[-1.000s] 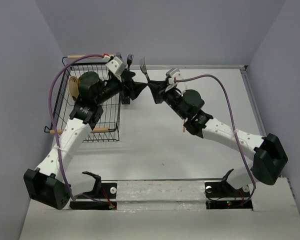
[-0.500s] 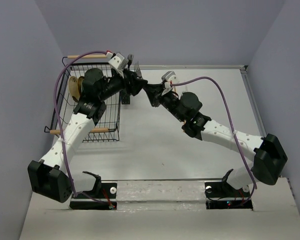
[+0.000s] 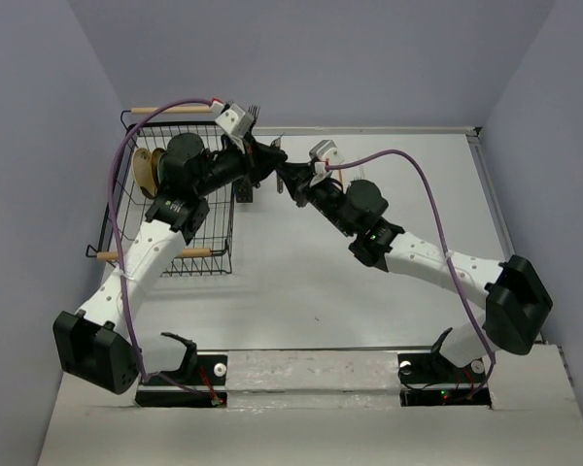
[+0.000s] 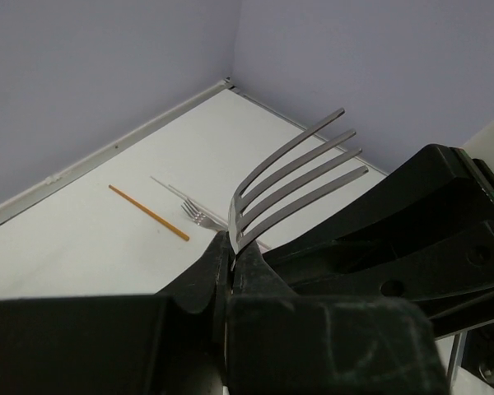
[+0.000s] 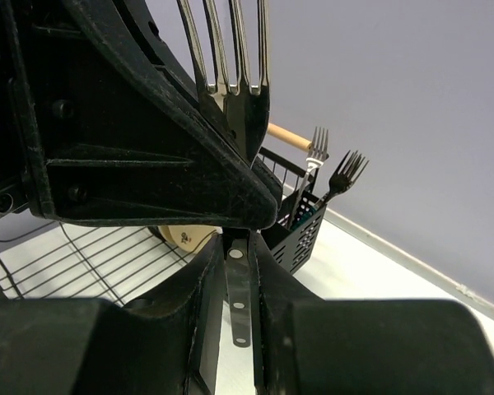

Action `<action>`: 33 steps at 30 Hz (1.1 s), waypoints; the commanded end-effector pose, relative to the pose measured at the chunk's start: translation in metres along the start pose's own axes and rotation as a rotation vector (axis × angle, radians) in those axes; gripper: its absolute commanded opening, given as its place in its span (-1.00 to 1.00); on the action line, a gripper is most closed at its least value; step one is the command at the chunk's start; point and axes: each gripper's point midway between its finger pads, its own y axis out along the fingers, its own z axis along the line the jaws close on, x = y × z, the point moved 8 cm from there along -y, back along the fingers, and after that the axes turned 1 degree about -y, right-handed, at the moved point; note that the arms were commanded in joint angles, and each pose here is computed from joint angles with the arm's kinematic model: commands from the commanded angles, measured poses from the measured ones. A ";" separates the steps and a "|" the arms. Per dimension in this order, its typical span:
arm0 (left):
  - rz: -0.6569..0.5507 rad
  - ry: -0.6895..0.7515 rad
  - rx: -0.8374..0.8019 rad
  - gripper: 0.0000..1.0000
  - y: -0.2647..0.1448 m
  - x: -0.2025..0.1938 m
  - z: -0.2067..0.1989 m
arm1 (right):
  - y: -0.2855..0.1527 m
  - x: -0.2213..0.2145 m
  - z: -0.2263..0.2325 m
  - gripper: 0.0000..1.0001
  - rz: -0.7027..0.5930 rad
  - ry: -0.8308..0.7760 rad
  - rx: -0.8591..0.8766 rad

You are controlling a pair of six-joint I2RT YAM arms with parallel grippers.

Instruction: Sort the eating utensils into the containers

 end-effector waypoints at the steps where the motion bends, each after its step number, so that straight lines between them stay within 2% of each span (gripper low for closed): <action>1: -0.116 0.111 0.035 -1.00 -0.003 0.032 0.004 | 0.007 0.027 -0.006 -1.00 -0.122 -0.041 -0.064; 2: -0.122 0.122 0.045 -1.00 -0.003 0.035 0.005 | 0.009 0.025 -0.008 -0.99 -0.115 -0.051 -0.081; 4: -0.122 0.153 0.081 -1.00 -0.001 0.037 0.011 | 0.010 0.023 -0.011 -0.75 -0.104 -0.077 -0.103; 6: -0.136 0.182 0.100 -1.00 0.001 0.048 0.013 | 0.011 0.021 -0.012 -0.45 -0.097 -0.098 -0.115; 7: -0.121 0.180 0.114 -1.00 0.004 0.047 0.018 | 0.012 0.021 -0.013 -0.10 -0.097 -0.102 -0.123; 10: -0.118 0.213 0.155 -1.00 0.011 0.063 0.029 | 0.013 0.021 -0.017 0.21 -0.091 -0.112 -0.156; 11: -0.149 0.238 0.173 -1.00 0.009 0.082 0.032 | 0.013 0.020 -0.018 0.31 -0.089 -0.115 -0.166; 13: -0.143 0.238 0.194 -1.00 0.014 0.089 0.044 | 0.011 0.019 -0.019 0.37 -0.083 -0.123 -0.172; 14: -0.182 0.266 0.224 -1.00 0.009 0.109 0.049 | 0.010 0.018 -0.019 0.38 -0.080 -0.129 -0.175; 17: -0.217 0.280 0.288 -1.00 0.008 0.134 0.074 | 0.006 0.014 -0.020 0.39 -0.071 -0.133 -0.183; 20: -0.202 0.274 0.333 -1.00 0.019 0.136 0.103 | 0.003 0.010 -0.021 0.39 -0.066 -0.133 -0.195; 21: -0.226 0.289 0.351 -1.00 0.019 0.150 0.107 | 0.000 0.005 -0.022 0.39 -0.054 -0.136 -0.201; 22: -0.188 0.257 0.373 -1.00 0.027 0.138 0.127 | -0.001 0.004 -0.022 0.39 -0.050 -0.136 -0.203; 23: -0.198 0.266 0.371 -1.00 0.028 0.145 0.130 | -0.004 -0.001 -0.023 0.39 -0.036 -0.141 -0.210; 25: -0.157 0.235 0.394 -1.00 0.038 0.128 0.154 | -0.007 -0.005 -0.024 0.39 -0.028 -0.143 -0.220; 33: -0.054 0.193 0.414 -1.00 0.064 0.078 0.195 | -0.016 -0.025 -0.028 0.39 0.024 -0.149 -0.245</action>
